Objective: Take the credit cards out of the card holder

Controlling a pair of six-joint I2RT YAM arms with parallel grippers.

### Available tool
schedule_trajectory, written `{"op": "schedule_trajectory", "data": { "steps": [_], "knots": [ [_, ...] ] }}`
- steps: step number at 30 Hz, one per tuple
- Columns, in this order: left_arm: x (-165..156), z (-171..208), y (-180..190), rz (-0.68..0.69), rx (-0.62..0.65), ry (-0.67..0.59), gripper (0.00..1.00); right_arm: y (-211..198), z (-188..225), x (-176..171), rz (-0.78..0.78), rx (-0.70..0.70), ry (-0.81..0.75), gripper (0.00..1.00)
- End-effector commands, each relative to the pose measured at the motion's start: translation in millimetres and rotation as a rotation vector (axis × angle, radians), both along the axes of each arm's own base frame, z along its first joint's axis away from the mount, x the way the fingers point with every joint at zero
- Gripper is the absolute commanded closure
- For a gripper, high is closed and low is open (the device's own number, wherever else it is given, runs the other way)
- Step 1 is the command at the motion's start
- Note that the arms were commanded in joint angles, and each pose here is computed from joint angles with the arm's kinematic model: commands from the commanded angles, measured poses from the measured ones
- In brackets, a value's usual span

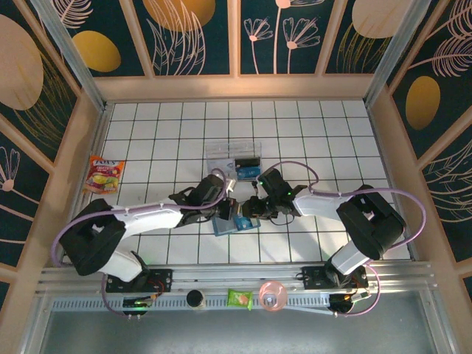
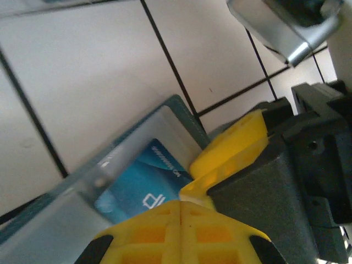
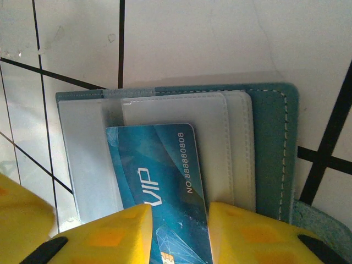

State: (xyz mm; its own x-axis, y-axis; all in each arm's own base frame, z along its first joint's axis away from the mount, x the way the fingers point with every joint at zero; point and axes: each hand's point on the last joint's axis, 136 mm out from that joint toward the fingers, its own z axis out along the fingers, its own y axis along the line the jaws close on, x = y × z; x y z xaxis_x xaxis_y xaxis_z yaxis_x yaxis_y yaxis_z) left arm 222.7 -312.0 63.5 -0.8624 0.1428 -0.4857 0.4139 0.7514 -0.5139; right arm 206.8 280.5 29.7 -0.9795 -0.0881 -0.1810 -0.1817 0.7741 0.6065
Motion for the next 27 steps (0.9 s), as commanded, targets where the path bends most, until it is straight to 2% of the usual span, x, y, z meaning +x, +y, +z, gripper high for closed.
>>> {"op": "schedule_trajectory", "data": {
  "steps": [1, 6, 13, 22, 27],
  "knots": [
    [2, -6, -8, -0.003, -0.011, 0.021, 1.0, -10, -4, -1, -0.014, -0.046, -0.016, 0.67],
    [2, -18, 7, 0.048, 0.053, 0.035, 1.0, -10, -2, -1, -0.015, -0.04, -0.022, 0.67],
    [-4, -31, 13, 0.049, 0.074, 0.061, 1.0, -9, -1, -2, -0.014, -0.032, -0.024, 0.67],
    [-4, -58, 32, 0.081, 0.204, 0.076, 1.0, -12, 1, -1, -0.013, -0.029, -0.032, 0.67],
    [-6, -66, 39, 0.086, 0.234, 0.084, 1.0, -19, -1, 3, -0.018, -0.049, -0.039, 0.66]
  ]
}}
